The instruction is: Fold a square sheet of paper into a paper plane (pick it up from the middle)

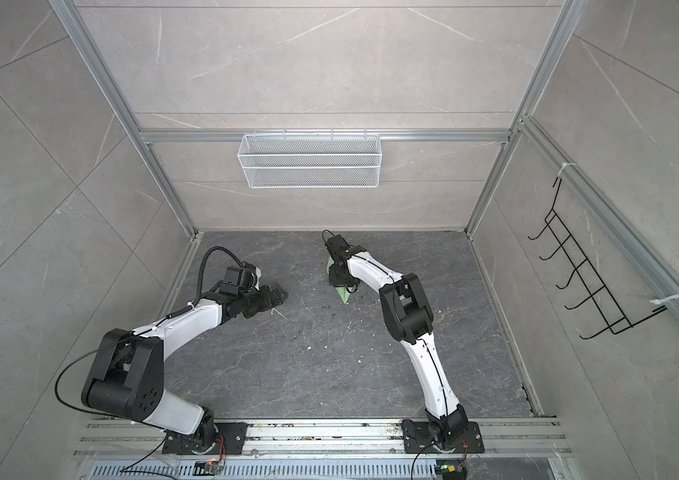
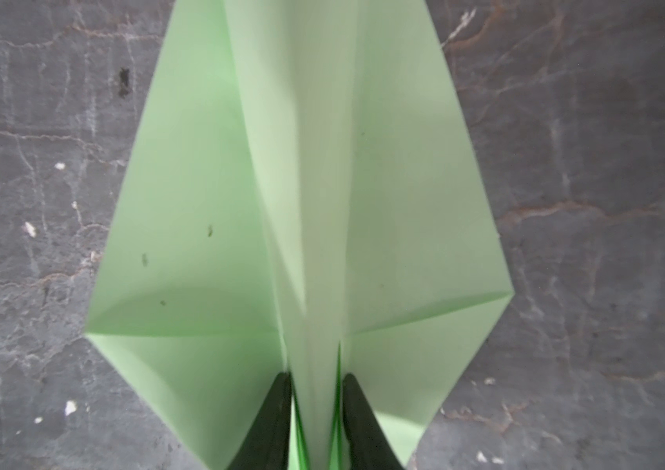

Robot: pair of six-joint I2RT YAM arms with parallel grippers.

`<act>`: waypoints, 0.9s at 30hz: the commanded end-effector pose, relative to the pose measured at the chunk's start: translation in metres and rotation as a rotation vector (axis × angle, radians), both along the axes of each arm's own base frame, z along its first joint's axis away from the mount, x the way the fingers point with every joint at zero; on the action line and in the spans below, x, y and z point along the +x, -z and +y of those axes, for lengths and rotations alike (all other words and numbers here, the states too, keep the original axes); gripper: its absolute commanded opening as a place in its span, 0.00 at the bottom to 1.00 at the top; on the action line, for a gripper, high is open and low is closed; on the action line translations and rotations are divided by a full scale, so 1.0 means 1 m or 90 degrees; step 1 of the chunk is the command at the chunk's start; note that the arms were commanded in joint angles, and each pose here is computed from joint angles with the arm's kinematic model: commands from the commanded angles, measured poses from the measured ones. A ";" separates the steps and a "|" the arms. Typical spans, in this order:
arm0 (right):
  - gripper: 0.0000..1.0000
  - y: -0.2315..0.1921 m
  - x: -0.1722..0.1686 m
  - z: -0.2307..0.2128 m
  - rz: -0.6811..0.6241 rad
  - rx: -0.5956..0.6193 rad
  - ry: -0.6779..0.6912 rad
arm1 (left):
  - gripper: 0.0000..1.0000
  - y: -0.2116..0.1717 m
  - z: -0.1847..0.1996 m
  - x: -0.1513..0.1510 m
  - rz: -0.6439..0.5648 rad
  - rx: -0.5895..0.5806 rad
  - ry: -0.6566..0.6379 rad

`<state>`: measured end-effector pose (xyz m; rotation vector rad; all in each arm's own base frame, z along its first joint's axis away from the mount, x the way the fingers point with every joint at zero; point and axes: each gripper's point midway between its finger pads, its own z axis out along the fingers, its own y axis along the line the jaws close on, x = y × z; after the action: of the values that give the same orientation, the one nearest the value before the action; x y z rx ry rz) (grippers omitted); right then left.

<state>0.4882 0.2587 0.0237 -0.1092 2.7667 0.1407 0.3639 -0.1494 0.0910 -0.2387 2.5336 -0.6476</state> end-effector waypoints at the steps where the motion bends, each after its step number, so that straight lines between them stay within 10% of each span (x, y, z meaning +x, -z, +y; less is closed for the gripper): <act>1: 0.33 -0.048 0.006 -0.001 -0.045 0.011 0.013 | 0.98 -0.028 0.005 0.010 -0.048 0.007 -0.003; 9: 0.49 -0.162 0.008 -0.021 -0.194 0.053 0.048 | 0.99 -0.068 0.026 0.020 -0.116 0.043 -0.042; 17: 0.98 -0.256 -0.034 -0.143 -0.448 -0.047 0.206 | 1.00 -0.112 0.109 0.017 -0.231 0.204 -0.203; 27: 0.99 -0.169 -0.100 -0.281 -0.465 -0.168 0.357 | 0.99 -0.084 0.202 -0.021 -0.337 0.395 -0.373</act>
<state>0.3945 -0.0027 0.2021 0.4178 2.0382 -0.3164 0.3411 0.0310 0.1554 -0.4856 2.0305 0.1549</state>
